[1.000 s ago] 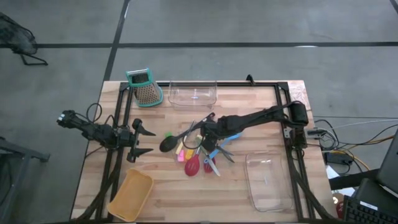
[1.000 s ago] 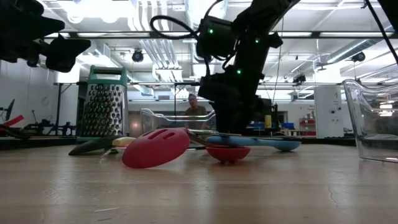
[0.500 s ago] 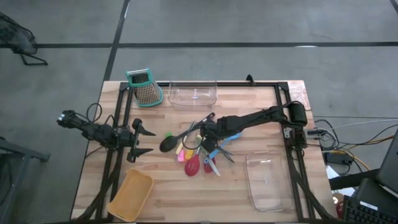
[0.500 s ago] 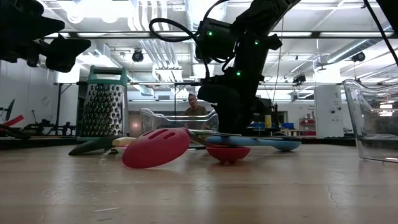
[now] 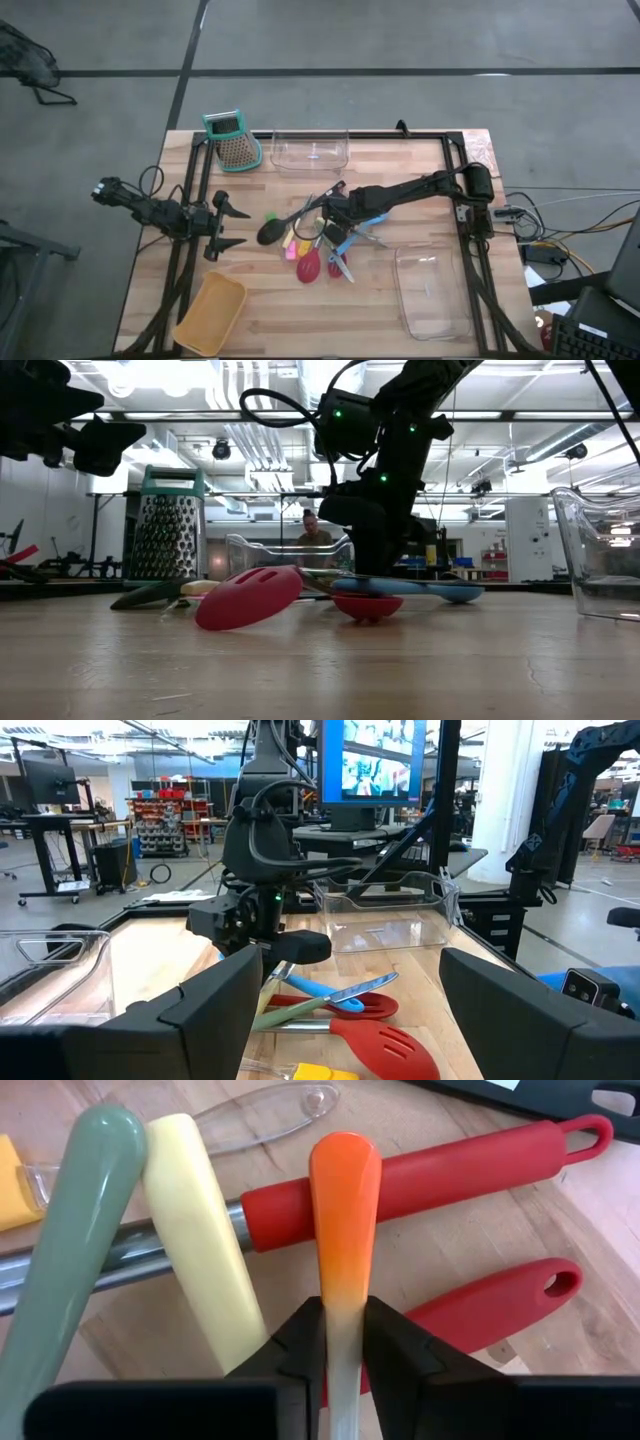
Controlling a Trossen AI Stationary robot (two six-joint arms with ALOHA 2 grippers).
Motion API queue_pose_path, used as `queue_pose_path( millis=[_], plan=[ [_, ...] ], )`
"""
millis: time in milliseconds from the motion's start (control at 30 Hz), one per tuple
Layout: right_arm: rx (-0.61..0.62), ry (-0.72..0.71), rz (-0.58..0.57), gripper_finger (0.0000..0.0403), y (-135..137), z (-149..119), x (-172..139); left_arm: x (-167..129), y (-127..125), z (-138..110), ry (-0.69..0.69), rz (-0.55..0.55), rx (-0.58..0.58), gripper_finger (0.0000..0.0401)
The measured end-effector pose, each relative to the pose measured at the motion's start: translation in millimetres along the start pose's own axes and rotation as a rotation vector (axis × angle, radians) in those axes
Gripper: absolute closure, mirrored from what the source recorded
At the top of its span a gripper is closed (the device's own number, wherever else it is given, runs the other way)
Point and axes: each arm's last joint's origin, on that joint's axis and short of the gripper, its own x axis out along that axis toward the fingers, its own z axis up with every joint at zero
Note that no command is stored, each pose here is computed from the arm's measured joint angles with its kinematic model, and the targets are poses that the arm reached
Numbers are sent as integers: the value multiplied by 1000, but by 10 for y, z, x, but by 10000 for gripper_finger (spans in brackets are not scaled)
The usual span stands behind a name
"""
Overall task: Pick & Place Kitchen Items
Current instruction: Put the orange knife into the bottom transparent bin
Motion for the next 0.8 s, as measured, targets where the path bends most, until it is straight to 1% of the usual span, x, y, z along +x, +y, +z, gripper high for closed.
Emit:
queue_pose_path(
  millis=[100,200,400,500,600,800],
  plan=[
    [0,-2,1,343,-1,2,-11,0,0,1,0,0,0,89],
    [-1,-10,6,351,-7,12,-52,0,0,1,0,0,0,89],
    [1,-50,24,358,-24,48,-227,0,0,1,0,0,0,89],
    [5,-78,16,351,-34,65,-292,0,0,-1,1,0,0,89],
    [5,-75,5,348,-48,64,-293,0,0,0,0,0,0,89],
    [1,-69,-41,355,-80,45,-306,0,0,-1,0,0,0,89]
  ],
)
